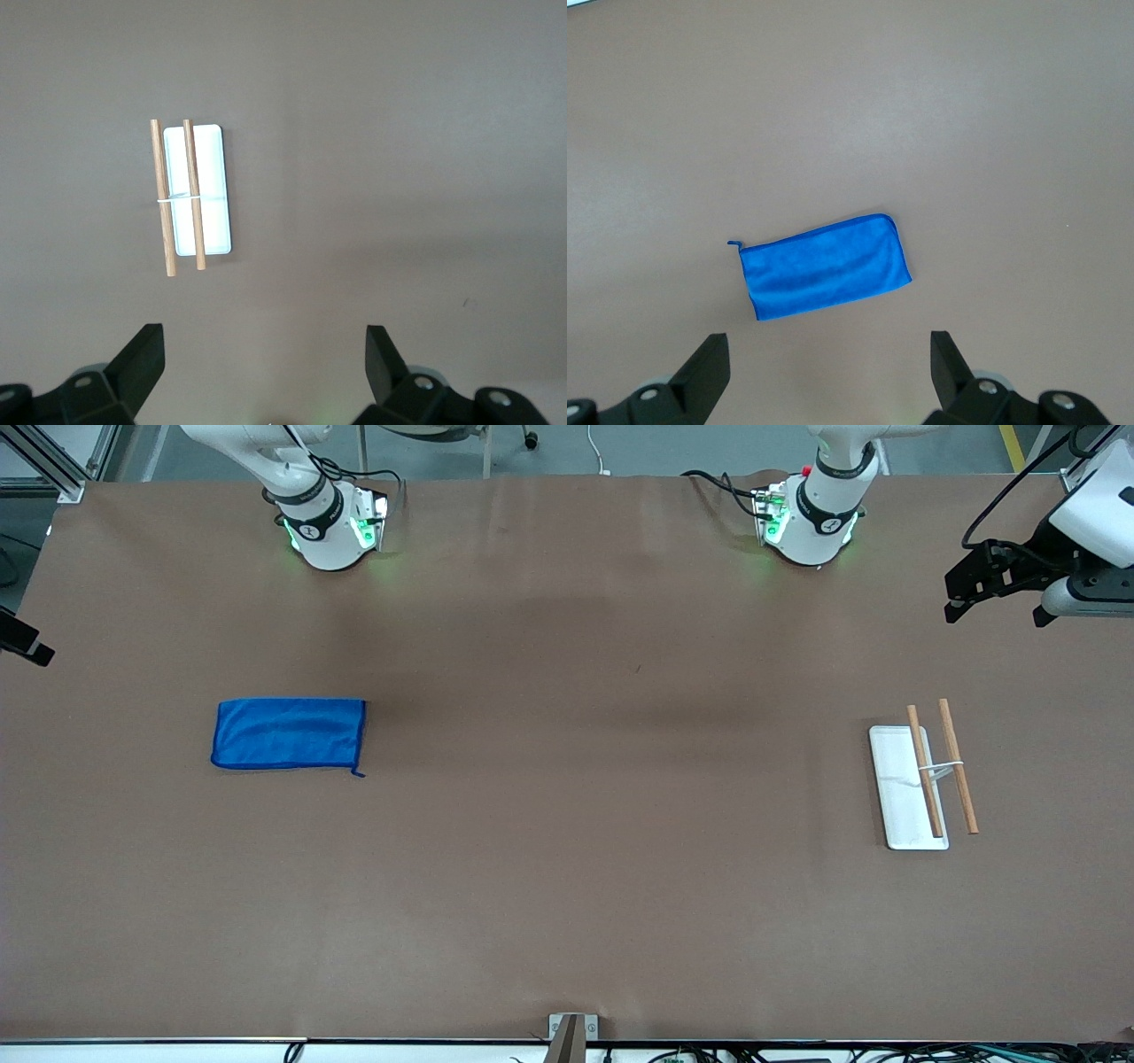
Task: Right arm passes towel to left arm to hang
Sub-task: 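Reach the right gripper down to the blue towel's edge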
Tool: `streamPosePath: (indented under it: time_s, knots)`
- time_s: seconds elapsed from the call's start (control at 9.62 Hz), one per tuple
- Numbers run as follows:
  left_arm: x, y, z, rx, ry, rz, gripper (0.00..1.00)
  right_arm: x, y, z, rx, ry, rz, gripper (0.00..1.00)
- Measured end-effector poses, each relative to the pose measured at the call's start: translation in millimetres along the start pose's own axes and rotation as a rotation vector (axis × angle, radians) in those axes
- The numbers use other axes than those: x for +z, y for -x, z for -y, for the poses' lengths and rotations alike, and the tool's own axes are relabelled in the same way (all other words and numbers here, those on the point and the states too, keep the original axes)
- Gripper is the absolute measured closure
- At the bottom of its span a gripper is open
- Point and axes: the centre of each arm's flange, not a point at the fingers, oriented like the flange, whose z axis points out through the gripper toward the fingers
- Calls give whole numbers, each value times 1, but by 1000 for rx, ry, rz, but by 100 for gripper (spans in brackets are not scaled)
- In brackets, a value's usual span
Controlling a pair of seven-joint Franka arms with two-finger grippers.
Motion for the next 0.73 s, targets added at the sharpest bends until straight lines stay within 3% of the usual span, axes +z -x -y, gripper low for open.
streamPosePath:
  time_s: [0.42, 0.73]
  knots:
    - [0, 0, 1, -2, 0, 1, 0, 1, 1, 0, -12, 0, 6, 0]
    - [-3, 0, 5, -9, 0, -5, 0, 37, -3, 1, -73, 6, 90, 0]
